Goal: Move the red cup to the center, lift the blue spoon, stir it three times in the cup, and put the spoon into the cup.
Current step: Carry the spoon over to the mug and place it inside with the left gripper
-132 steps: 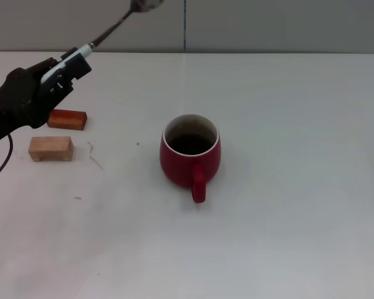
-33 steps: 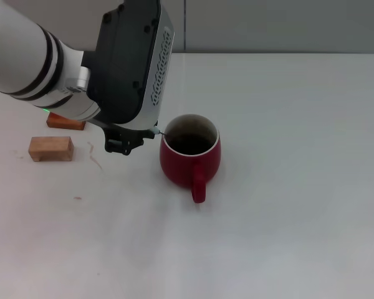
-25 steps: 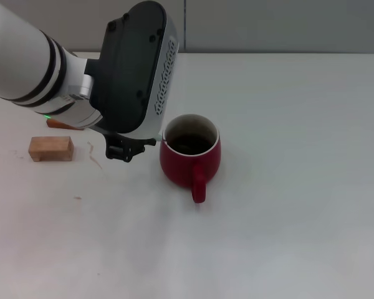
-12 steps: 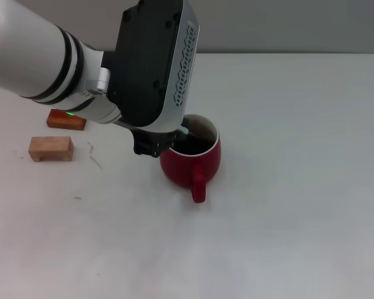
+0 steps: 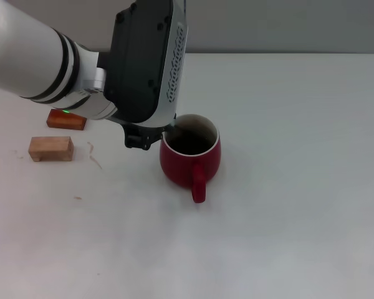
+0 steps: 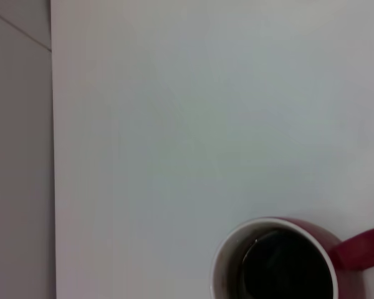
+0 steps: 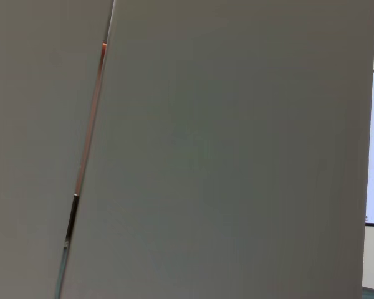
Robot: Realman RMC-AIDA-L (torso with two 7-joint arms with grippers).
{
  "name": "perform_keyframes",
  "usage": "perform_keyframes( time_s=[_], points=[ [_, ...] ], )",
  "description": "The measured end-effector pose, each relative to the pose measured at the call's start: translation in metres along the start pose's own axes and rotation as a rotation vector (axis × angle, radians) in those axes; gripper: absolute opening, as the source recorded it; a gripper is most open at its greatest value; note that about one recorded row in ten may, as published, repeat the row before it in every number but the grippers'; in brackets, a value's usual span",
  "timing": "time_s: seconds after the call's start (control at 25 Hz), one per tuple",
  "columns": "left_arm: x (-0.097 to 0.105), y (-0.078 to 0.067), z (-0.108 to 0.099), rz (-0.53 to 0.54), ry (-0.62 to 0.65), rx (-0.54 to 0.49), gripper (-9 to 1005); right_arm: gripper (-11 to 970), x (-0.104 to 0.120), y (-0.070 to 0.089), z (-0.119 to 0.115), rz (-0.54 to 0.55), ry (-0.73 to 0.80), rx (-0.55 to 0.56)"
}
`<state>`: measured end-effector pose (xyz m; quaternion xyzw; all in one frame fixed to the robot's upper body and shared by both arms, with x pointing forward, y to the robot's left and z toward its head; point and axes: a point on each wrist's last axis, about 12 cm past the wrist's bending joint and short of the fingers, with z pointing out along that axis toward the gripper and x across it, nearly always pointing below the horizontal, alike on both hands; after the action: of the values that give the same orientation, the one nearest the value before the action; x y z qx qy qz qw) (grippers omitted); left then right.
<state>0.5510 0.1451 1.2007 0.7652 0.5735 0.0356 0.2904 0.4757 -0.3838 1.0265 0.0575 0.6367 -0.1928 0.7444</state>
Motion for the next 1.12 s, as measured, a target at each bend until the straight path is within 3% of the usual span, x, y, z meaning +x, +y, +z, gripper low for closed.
perform_keyframes(
  time_s=[0.64, 1.12],
  points=[
    [0.000, -0.012, -0.012, -0.005, 0.047, 0.034, 220, 649, 0.000, 0.002, 0.004, -0.002, 0.005, -0.015],
    [-0.010, -0.016, -0.005, 0.005, -0.009, 0.055, 225, 648, 0.000, 0.002, 0.003, -0.004, 0.006, -0.016]
  ],
)
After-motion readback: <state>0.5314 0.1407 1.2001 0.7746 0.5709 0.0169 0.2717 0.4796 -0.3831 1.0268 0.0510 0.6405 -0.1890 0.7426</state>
